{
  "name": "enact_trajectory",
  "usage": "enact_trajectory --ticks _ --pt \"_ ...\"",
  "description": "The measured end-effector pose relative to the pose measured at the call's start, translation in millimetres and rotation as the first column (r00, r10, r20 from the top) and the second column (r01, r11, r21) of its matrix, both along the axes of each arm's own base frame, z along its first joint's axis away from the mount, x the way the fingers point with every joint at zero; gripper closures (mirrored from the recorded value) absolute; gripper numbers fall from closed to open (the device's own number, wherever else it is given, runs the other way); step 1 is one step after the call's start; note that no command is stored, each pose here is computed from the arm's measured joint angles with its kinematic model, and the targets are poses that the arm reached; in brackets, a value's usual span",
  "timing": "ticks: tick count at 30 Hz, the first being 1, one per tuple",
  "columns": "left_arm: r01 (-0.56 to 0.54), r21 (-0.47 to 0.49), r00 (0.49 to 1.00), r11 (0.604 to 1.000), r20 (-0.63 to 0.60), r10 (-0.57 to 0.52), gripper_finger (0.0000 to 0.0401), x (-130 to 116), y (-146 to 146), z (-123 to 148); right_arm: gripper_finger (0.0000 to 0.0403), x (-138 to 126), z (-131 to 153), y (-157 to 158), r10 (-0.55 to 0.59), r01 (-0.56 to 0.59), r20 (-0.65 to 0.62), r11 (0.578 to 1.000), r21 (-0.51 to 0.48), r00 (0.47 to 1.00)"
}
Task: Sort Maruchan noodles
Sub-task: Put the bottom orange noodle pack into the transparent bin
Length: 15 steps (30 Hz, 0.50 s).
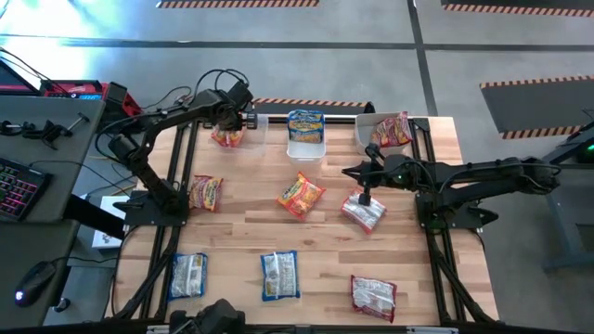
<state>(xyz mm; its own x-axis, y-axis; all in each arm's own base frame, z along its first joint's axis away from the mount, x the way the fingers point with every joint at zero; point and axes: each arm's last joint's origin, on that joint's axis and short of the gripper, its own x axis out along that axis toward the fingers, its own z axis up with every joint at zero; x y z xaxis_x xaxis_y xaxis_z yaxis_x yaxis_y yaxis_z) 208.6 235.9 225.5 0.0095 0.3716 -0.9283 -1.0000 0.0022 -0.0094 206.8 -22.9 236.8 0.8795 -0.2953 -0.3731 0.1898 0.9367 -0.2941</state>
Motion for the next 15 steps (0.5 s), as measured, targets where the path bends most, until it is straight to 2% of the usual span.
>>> enact_trajectory --ticks 8,15 --pt "-0.054 0.015 0.998 0.998 -0.04 0.055 0.0378 -3.2 -5.7 -16.2 0.0403 -1.4 -3.4 0.1 0.001 -0.001 -0.038 1.0 -0.001 0.999" --pt "0.007 0.045 0.996 0.999 -0.093 -0.002 0.0317 2.7 -12.2 -17.3 0.0403 -1.4 -3.4 0.1 0.001 -0.001 -0.039 1.0 -0.001 0.999"
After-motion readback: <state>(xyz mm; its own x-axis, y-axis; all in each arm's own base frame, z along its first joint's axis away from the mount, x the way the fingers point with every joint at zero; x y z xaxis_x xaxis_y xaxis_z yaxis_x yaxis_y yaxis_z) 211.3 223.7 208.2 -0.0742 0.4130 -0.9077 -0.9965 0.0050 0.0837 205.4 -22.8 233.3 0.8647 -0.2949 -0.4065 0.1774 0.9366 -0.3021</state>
